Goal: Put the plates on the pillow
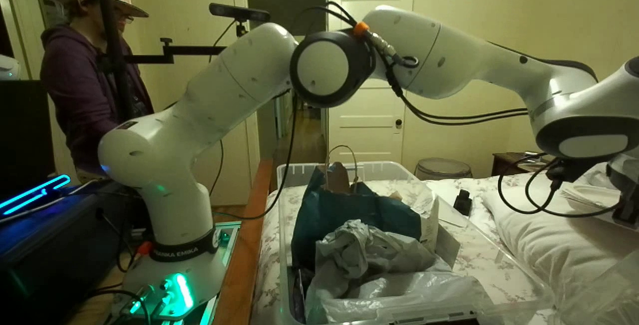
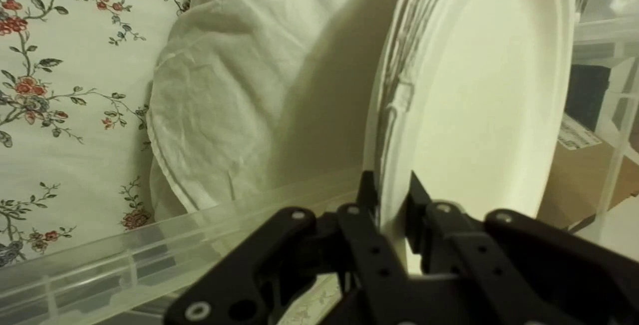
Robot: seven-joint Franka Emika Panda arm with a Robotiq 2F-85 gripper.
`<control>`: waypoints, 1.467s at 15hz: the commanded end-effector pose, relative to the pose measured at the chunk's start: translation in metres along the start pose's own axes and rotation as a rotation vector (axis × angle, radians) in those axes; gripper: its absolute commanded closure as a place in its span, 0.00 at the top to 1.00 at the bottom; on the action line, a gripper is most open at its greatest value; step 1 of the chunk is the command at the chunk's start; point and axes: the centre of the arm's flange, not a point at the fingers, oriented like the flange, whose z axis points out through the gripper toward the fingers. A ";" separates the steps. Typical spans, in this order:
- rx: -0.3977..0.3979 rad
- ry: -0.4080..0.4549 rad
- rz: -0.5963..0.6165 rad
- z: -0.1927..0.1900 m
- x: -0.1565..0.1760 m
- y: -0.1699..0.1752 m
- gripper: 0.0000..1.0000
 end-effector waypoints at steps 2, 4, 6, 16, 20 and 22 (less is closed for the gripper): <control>-0.082 0.085 -0.187 -0.010 0.003 -0.036 0.48; -0.142 0.131 -0.274 -0.045 -0.013 -0.039 0.62; -0.206 0.178 -0.350 -0.088 -0.032 -0.036 0.76; -0.538 0.072 -0.699 -0.189 -0.115 -0.003 1.00; -0.579 -0.050 -0.889 -0.206 -0.150 0.023 1.00; -0.584 -0.119 -0.981 -0.215 -0.167 0.040 1.00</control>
